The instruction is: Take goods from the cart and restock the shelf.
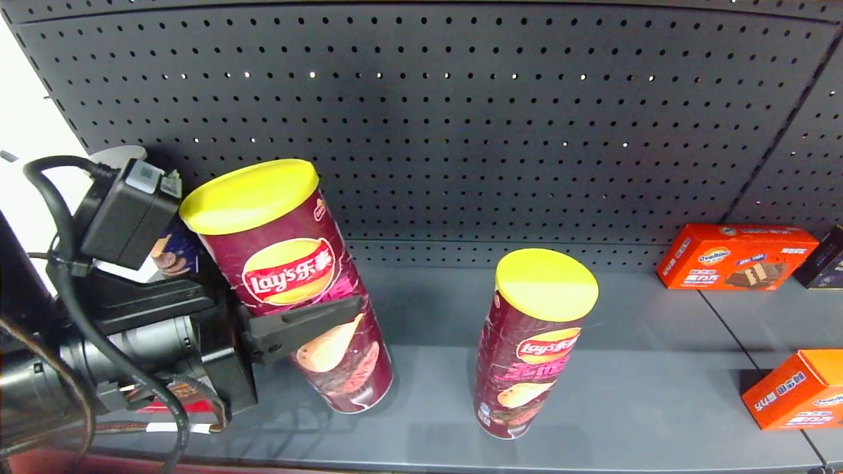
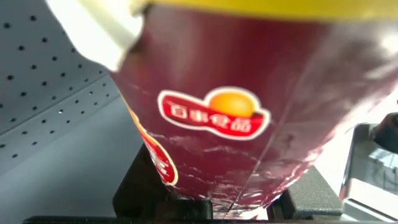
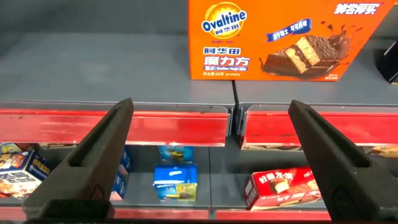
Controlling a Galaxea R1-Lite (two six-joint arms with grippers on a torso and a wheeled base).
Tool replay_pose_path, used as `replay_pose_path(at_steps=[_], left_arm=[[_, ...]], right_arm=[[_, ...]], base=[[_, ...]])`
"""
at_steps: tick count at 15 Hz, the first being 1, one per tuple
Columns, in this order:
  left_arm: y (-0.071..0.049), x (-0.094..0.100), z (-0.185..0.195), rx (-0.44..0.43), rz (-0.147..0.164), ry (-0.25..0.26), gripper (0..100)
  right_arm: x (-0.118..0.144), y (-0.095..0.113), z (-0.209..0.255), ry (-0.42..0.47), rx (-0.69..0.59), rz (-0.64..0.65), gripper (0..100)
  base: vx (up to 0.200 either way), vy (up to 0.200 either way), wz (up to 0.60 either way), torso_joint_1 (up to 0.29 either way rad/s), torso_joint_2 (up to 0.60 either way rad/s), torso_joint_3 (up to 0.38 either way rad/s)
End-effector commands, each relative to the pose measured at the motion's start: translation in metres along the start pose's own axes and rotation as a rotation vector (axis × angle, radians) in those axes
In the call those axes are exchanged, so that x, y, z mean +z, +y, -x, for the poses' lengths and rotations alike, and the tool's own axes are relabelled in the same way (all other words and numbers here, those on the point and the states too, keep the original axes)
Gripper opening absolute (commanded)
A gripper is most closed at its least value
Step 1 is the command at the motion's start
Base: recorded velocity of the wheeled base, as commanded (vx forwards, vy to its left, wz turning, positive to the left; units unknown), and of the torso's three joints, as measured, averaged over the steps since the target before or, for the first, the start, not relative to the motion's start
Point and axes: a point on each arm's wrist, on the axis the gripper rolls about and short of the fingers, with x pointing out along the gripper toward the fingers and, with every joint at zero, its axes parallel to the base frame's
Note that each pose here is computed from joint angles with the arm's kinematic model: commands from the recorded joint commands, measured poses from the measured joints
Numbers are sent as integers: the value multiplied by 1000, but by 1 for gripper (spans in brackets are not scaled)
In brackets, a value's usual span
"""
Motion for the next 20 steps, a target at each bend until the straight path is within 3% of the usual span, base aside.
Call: replay_pose_path(at_steps=[1, 3, 5, 9, 10, 12, 20], left_arm=[[6, 8, -12, 0, 1, 23, 0], [20, 12, -25, 15, -24, 66, 0], [29, 16, -41, 9, -28, 60, 0], [36, 13, -65, -32, -19, 78, 0], [38, 12, -70, -36, -30, 80, 0], [54, 5, -86, -28, -111, 118, 0], [80, 2, -149, -54, -124, 103, 0]], right_arm=[[0, 0, 0, -2, 0, 0, 100], [0, 0, 0, -2, 0, 0, 100], [0, 0, 0, -2, 0, 0, 100], [0, 0, 0, -2, 0, 0, 100], [0, 0, 0, -2, 0, 0, 100], [0, 0, 0, -2, 0, 0, 100], [0, 0, 0, -2, 0, 0, 100]], base=[[0, 0, 0, 0, 0, 0], [0, 0, 0, 0, 0, 0], [0, 0, 0, 0, 0, 0], [0, 0, 0, 0, 0, 0], [0, 0, 0, 0, 0, 0], [0, 0, 0, 0, 0, 0], [0, 0, 0, 0, 0, 0]])
